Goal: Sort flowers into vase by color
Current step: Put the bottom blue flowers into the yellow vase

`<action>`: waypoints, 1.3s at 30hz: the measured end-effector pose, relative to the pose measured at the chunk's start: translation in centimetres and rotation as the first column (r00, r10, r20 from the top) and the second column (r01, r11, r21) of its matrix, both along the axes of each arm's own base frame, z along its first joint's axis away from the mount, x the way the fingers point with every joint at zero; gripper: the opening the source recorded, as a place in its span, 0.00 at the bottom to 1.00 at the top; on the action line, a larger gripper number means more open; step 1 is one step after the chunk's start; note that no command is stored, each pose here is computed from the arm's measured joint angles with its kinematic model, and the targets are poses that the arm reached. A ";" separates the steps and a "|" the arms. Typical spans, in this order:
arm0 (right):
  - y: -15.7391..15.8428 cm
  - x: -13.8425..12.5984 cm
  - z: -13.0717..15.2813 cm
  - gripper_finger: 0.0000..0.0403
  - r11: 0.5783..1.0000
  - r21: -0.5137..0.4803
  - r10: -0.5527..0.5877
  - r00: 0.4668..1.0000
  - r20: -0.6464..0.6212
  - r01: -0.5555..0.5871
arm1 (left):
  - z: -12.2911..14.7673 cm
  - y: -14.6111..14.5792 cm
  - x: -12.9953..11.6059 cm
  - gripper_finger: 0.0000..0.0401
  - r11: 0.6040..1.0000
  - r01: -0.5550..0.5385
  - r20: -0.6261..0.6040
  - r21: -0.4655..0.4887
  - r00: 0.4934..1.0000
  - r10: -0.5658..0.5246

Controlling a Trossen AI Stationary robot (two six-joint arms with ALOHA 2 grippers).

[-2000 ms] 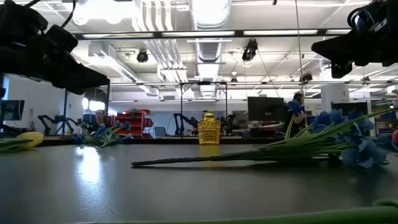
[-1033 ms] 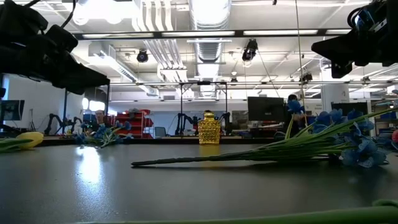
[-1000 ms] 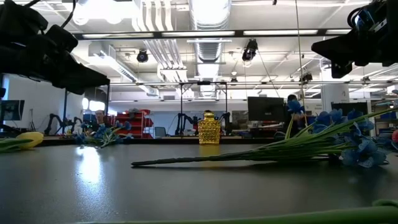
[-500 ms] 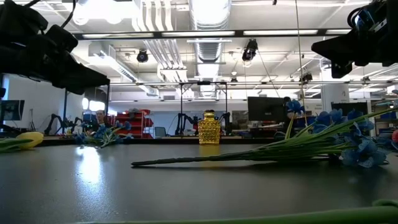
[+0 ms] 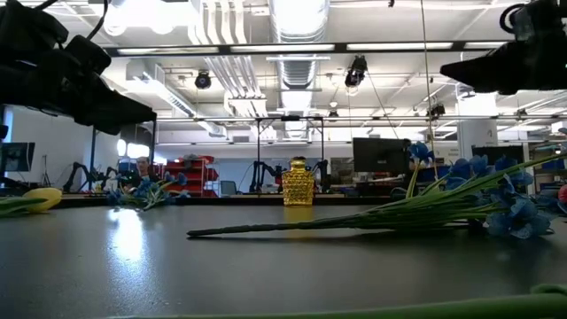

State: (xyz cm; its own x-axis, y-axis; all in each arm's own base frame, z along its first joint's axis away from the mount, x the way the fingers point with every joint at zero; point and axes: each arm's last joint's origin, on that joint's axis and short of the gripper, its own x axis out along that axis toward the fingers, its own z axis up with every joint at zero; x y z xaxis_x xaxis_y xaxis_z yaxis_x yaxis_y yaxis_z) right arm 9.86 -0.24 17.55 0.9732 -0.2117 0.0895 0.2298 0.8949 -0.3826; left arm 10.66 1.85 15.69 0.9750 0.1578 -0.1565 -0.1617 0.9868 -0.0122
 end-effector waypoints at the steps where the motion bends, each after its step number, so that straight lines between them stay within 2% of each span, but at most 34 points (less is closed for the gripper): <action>1: 0.0 0.0 0.0 0.03 0.995 -0.104 -0.011 1.000 -0.021 0.009 | 0.0 0.0 0.0 0.25 1.000 0.000 0.000 0.000 1.000 0.000; 3: 0.0 0.0 0.1 0.03 0.956 -0.292 -0.034 0.998 -0.054 0.017 | 0.0 0.0 0.0 0.25 1.000 0.000 0.000 0.000 1.000 0.000; 5: 0.0 0.0 0.1 0.03 0.891 -0.453 -0.062 0.995 -0.082 0.019 | 0.0 0.0 0.0 0.25 1.000 0.000 0.000 0.000 1.000 0.000; 7: 0.0 0.0 0.1 0.03 0.822 -0.570 -0.087 0.991 -0.100 0.015 | 0.0 0.0 0.0 0.25 1.000 0.000 0.000 0.000 1.000 0.000; 10: 0.0 0.0 0.1 0.03 0.751 -0.660 -0.111 0.987 -0.113 0.008 | 0.0 0.0 0.0 0.25 1.000 0.001 -0.001 0.000 1.000 -0.001; 12: 0.1 0.0 0.1 0.03 0.743 -0.669 -0.088 0.990 -0.114 -0.011 | 0.0 0.0 0.0 0.25 1.000 0.000 -0.001 0.000 1.000 0.000; 16: 0.5 0.0 0.2 0.03 0.821 -0.558 0.088 0.992 -0.086 -0.121 | 0.0 0.0 0.0 0.25 1.000 0.000 -0.001 0.000 1.000 0.000; 22: 0.6 0.0 0.4 0.03 0.889 -0.436 0.137 0.989 -0.046 -0.143 | 0.0 0.0 0.0 0.25 1.000 0.000 -0.002 0.000 1.000 0.000; 24: 0.7 0.0 0.3 0.03 0.928 -0.308 0.208 0.978 -0.031 -0.207 | 0.0 0.0 0.0 0.25 1.000 0.000 -0.002 0.000 1.000 0.000; 26: 0.8 0.1 0.3 0.03 0.962 -0.073 0.265 0.964 0.020 -0.262 | 0.0 0.0 0.0 0.25 1.000 0.000 -0.002 0.000 1.000 0.000; 27: 0.8 0.0 0.5 0.03 0.955 0.083 0.278 0.958 0.073 -0.284 | 0.0 0.0 0.0 0.25 1.000 0.000 -0.002 0.000 1.000 0.000; 28: 0.8 0.0 0.8 0.03 0.917 0.257 0.278 0.950 0.139 -0.306 | 0.0 0.0 0.0 0.25 1.000 0.001 -0.002 0.000 1.000 -0.001; 29: 0.7 0.0 1.0 0.03 0.840 0.432 0.264 0.942 0.206 -0.330 | 0.0 0.0 0.0 0.25 1.000 0.000 -0.002 0.000 1.000 0.000; 31: 0.6 -0.1 1.2 0.03 0.632 0.688 0.196 0.933 0.303 -0.356 | 0.0 0.0 0.0 0.25 1.000 0.000 -0.002 0.000 1.000 0.000; 32: 0.5 -0.1 1.2 0.03 0.551 0.758 0.143 0.934 0.327 -0.350 | 0.0 0.0 0.0 0.25 1.000 0.000 -0.002 0.000 1.000 0.000; 35: 0.0 -0.1 1.2 0.03 0.341 0.878 -0.055 0.925 0.376 -0.336 | 0.0 0.0 0.0 0.25 1.000 0.000 -0.002 0.000 1.000 0.000; 37: -0.3 -0.2 1.2 0.03 0.198 0.913 -0.182 0.901 0.393 -0.358 | 0.0 0.0 0.0 0.25 1.000 0.000 -0.002 0.000 1.000 0.000; 39: -0.5 -0.3 1.1 0.03 0.091 0.917 -0.279 0.874 0.398 -0.388 | 0.0 0.0 0.0 0.25 1.000 0.000 -0.002 0.000 1.000 0.000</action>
State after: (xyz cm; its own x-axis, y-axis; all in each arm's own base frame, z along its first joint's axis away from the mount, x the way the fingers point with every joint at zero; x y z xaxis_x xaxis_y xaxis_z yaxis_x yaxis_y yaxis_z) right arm 9.57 -0.71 18.68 0.9068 -0.3761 0.1907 -0.0350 0.3836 0.9228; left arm 10.66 1.85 15.68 0.9748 0.1575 -0.1582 -0.1614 0.9868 -0.0120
